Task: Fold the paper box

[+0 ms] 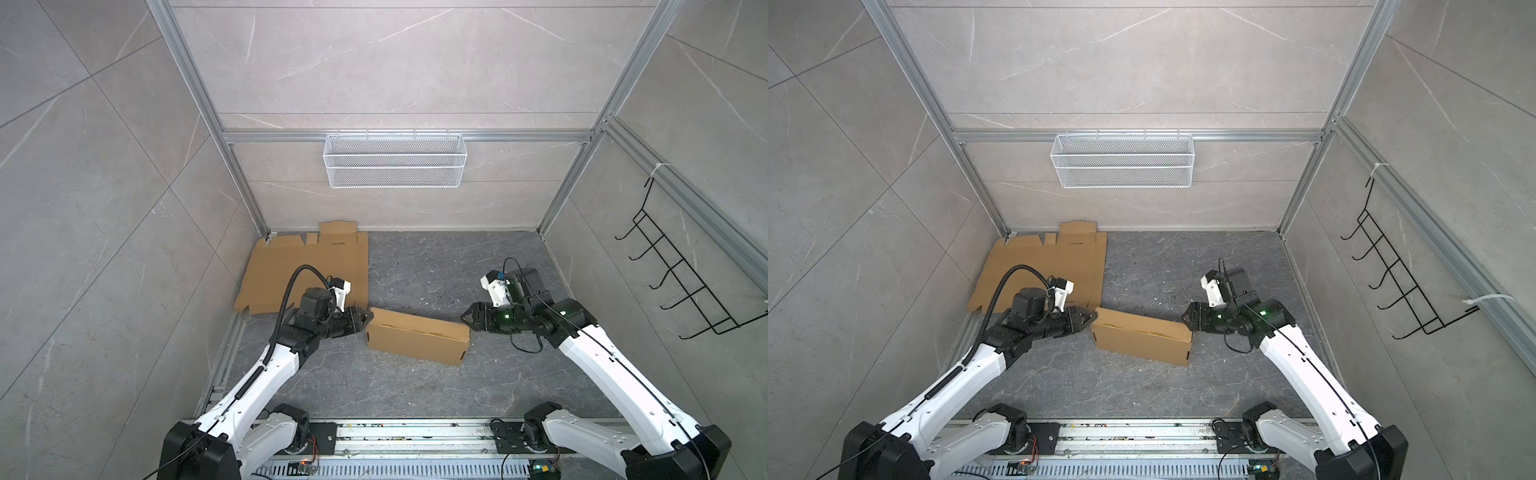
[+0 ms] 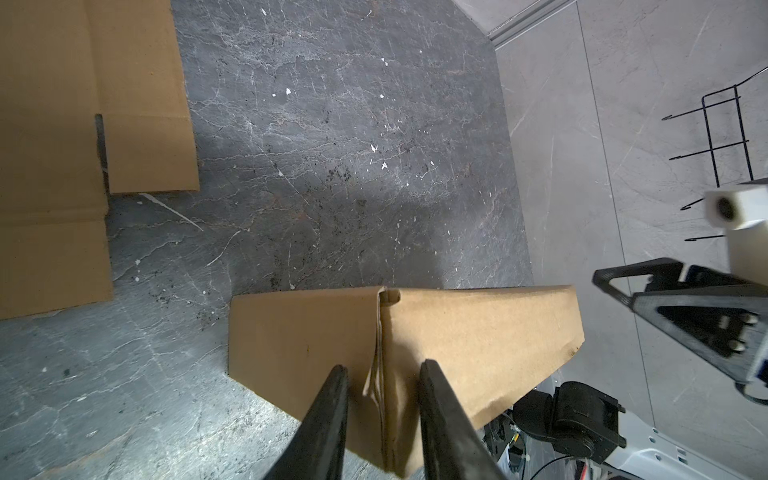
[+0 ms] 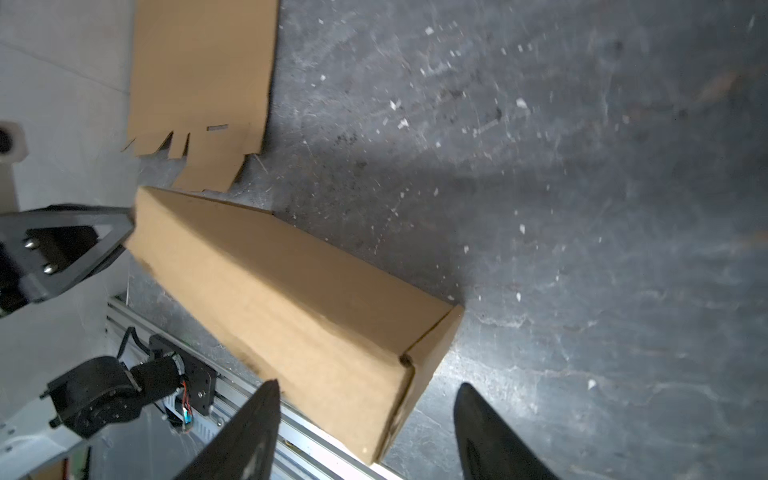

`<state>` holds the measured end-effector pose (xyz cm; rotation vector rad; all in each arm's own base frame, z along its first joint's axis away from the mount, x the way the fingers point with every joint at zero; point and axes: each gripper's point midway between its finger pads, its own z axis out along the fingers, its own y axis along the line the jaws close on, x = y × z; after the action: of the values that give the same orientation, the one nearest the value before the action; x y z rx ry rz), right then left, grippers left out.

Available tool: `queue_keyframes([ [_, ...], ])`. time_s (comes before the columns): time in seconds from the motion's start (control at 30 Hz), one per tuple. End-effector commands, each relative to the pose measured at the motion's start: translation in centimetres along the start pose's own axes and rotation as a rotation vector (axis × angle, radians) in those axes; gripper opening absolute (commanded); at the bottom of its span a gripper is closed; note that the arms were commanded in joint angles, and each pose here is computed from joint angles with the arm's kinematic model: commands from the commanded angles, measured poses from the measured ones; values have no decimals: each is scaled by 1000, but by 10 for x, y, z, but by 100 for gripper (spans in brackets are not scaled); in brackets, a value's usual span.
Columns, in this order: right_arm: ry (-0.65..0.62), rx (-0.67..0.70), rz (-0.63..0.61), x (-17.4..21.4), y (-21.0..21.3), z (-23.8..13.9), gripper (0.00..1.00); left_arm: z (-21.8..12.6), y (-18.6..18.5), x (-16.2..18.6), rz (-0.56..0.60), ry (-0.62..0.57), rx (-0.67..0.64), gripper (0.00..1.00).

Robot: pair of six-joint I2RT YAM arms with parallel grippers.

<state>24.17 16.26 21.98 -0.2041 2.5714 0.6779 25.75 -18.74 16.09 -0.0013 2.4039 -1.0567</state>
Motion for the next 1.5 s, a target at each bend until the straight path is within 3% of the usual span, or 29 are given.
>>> queue_keyframes([
  [0.0, 81, 39, -334, 10, 20, 9, 75, 3, 49, 43, -84, 146, -199, 32],
  [0.07, 94, 87, -529, 9, 38, 20, 81, 4, 50, 43, -83, 147, -204, 32],
  [0.13, 146, 96, -638, 8, 52, 36, 86, 4, 51, 43, -83, 149, -206, 32],
  [0.43, 281, 181, -912, 10, 75, 93, 91, 2, 49, 41, -70, 141, -209, 32],
  [1.07, 381, 192, -1018, 31, 69, 132, 69, -7, 32, 28, -39, 101, -170, 38],
  [1.23, 335, 226, -1082, 22, 65, 126, 62, -25, 6, 0, 44, 26, -147, 50],
  [1.47, 252, 375, -1196, 3, 45, 116, 53, -52, -5, -48, 97, -115, -230, 56],
])
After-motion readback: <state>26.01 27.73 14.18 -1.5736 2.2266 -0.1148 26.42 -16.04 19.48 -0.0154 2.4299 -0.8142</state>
